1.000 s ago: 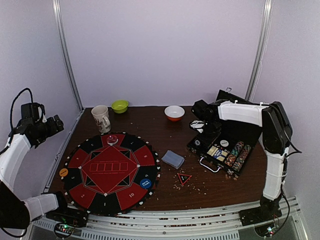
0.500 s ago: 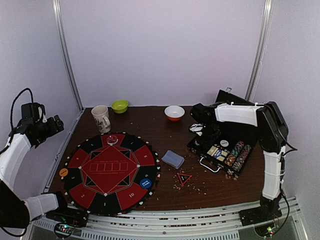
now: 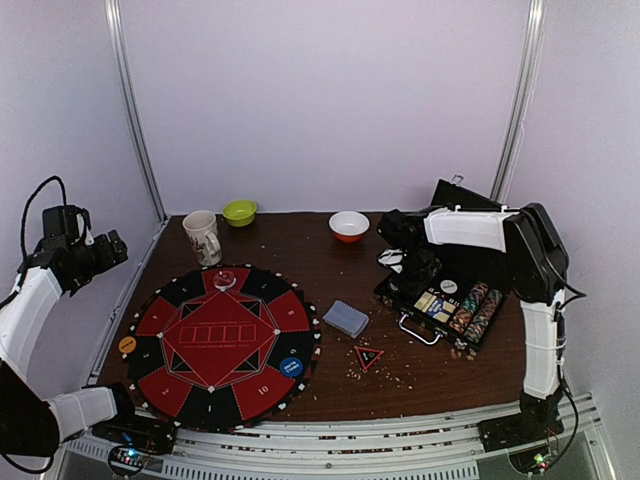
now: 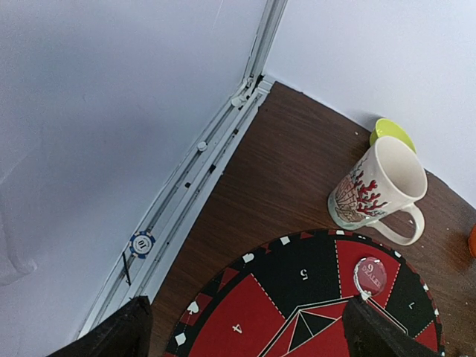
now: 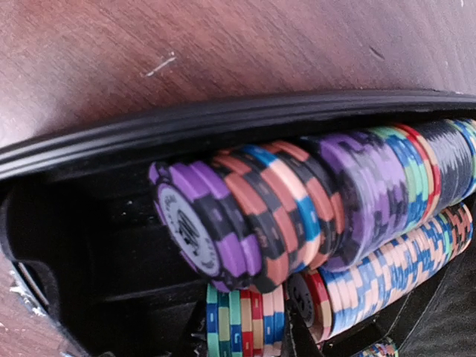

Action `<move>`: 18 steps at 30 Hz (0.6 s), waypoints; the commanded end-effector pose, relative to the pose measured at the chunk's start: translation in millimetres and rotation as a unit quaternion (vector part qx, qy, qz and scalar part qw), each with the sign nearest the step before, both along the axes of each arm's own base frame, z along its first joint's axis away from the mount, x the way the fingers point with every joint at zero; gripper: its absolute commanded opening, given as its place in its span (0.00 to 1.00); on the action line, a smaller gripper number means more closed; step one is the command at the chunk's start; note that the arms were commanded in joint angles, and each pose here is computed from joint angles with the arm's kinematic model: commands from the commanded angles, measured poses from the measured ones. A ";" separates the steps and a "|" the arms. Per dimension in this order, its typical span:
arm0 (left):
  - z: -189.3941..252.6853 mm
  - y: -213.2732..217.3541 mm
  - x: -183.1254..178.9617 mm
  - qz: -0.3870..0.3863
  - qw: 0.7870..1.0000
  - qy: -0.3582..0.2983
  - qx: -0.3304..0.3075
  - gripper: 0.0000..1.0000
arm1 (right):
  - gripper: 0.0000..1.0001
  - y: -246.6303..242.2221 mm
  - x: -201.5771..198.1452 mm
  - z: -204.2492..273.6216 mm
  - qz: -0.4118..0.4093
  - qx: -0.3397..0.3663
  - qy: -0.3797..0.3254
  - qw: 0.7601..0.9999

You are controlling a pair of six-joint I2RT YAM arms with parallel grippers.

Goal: Distribute texas hold em gaming equipment
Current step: Pick up the pile of poker chips from the chip case, then pass from the right arm to the left

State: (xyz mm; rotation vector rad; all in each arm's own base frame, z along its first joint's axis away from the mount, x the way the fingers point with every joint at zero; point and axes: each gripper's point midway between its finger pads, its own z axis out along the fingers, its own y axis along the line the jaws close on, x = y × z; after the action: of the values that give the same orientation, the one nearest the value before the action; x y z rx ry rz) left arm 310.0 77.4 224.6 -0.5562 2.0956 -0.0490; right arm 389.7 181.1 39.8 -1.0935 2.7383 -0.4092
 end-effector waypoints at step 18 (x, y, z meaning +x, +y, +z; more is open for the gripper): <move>188.5 -154.8 4.9 -0.307 0.918 -0.229 0.098 0.82 | 0.00 159.8 -92.5 181.9 -0.046 0.446 0.045 0.893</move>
State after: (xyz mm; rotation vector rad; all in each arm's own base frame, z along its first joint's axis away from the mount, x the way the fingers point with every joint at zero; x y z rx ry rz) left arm 324.2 16.6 345.8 -0.1975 1.8946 -0.1407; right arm 334.1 285.7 221.8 -0.7722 2.4979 0.3222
